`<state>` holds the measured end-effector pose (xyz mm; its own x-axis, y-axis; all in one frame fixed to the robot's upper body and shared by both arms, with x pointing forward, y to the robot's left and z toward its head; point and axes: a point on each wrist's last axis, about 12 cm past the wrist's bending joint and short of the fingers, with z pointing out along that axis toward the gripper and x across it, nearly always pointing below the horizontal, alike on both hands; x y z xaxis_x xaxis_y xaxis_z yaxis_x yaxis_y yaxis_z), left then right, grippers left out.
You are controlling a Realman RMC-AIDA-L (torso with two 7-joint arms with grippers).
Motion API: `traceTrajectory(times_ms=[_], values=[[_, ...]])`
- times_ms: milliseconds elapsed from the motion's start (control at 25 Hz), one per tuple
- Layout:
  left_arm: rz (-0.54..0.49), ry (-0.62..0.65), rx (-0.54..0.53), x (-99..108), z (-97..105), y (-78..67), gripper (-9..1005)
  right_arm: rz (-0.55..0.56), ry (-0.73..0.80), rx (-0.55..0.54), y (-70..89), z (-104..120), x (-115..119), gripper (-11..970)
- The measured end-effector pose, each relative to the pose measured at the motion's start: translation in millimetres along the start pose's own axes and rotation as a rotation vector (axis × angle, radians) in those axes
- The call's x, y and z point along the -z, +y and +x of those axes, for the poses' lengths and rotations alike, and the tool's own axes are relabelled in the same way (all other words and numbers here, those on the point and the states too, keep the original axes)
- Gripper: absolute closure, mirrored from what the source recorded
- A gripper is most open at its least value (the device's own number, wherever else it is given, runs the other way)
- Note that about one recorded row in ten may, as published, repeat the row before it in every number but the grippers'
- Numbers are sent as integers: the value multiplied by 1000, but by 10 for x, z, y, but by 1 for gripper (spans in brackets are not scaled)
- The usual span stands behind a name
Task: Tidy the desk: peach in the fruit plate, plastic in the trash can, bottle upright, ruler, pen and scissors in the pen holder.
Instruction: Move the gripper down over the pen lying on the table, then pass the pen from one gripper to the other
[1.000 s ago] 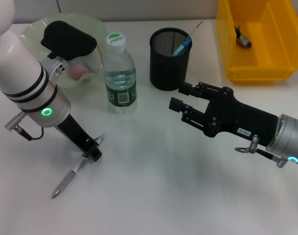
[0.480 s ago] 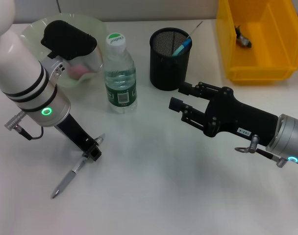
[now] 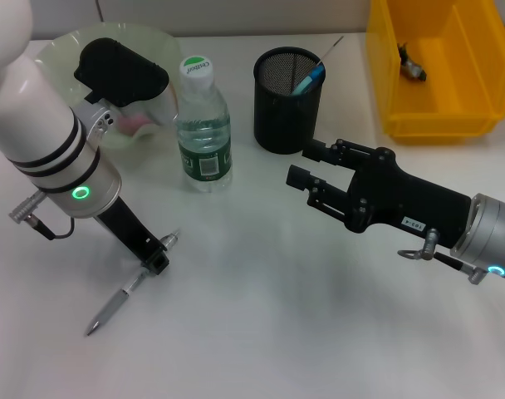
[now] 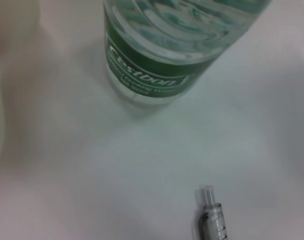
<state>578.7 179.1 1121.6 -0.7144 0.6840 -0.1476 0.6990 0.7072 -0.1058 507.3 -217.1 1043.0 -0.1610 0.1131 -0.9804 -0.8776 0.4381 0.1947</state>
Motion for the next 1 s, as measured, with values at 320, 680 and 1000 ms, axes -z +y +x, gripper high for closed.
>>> traceTrajectory(times_ms=[320, 680, 1000], values=[[-5, 9, -12, -13, 0, -16, 680, 0, 0, 0, 0, 0, 0, 485], [-12, -1, -18, -3, -28, -18, 775, 5, -4, 0, -6, -5, 2, 485], [-17, -10, -23, 14, -51, -19, 814, 4, -8, 4, -17, -21, -15, 485]])
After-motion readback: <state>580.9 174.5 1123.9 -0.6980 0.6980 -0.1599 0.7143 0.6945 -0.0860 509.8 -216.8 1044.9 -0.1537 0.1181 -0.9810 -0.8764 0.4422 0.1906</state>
